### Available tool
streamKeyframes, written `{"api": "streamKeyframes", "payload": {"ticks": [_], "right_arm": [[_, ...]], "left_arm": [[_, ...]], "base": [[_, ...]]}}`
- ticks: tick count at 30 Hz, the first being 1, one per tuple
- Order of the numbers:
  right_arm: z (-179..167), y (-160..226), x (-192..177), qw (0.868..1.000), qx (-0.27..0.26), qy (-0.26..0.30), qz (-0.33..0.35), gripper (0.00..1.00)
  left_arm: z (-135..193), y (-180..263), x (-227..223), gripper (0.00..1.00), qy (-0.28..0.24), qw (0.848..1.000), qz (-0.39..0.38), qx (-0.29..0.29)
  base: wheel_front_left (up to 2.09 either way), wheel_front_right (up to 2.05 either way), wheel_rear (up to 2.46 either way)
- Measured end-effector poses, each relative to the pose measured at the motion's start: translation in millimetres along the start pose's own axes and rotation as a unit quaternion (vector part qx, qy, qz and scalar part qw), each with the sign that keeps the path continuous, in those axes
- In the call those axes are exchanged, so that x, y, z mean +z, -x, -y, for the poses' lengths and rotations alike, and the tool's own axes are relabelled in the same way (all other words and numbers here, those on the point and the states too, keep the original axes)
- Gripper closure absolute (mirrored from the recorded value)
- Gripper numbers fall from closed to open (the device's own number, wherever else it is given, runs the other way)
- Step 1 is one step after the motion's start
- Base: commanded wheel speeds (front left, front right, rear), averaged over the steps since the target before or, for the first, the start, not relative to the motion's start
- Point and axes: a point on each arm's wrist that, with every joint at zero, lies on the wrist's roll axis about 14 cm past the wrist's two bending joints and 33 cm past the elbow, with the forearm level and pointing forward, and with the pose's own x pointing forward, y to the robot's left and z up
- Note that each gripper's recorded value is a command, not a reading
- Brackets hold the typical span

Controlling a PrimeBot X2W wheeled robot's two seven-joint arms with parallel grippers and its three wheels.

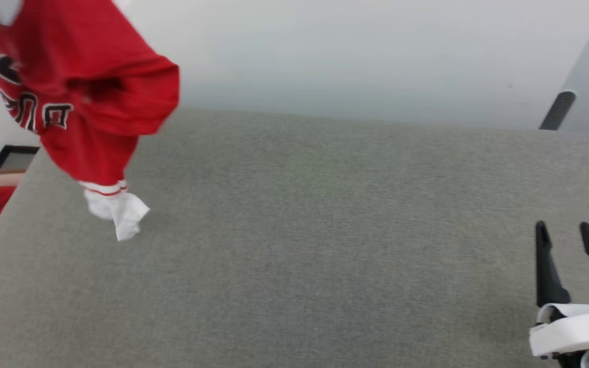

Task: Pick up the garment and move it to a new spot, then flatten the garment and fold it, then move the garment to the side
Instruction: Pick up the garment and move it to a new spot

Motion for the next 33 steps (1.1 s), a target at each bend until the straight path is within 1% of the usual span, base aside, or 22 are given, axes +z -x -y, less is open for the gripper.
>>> {"api": "streamKeyframes", "payload": {"ticks": [6, 11, 15, 21, 27, 33], "right_arm": [[40, 15, 6, 0.998, -0.059, 0.01, 0.006, 0.0], [70, 27, 12, 0.994, -0.104, 0.019, 0.015, 0.0], [93, 39, 15, 0.99, -0.14, 0.027, 0.019, 0.0], [114, 54, 13, 0.984, -0.176, 0.027, 0.017, 0.0], [127, 62, 2, 0.98, -0.198, 0.021, 0.007, 0.0], [133, 62, -16, 0.978, -0.209, 0.012, -0.01, 0.0]], "left_arm": [[60, -13, 6, 1.0, 0.004, 0.997, 0.007, -0.073], [117, -21, 9, 1.0, 0.014, 0.99, 0.009, -0.138], [167, -25, 14, 1.0, 0.035, 0.98, 0.017, -0.196], [238, -25, 8, 1.0, 0.056, 0.96, 0.01, -0.275], [289, -26, -29, 1.0, 0.076, 0.939, -0.033, -0.333], [321, -21, -87, 1.0, 0.094, 0.919, -0.097, -0.369]], "base": [[0.0, 0.0, 0.0], [0.0, 0.0, 0.0], [0.0, 0.0, 0.0], [0.0, 0.0, 0.0], [0.0, 0.0, 0.0], [0.0, 0.0, 0.0]]}}
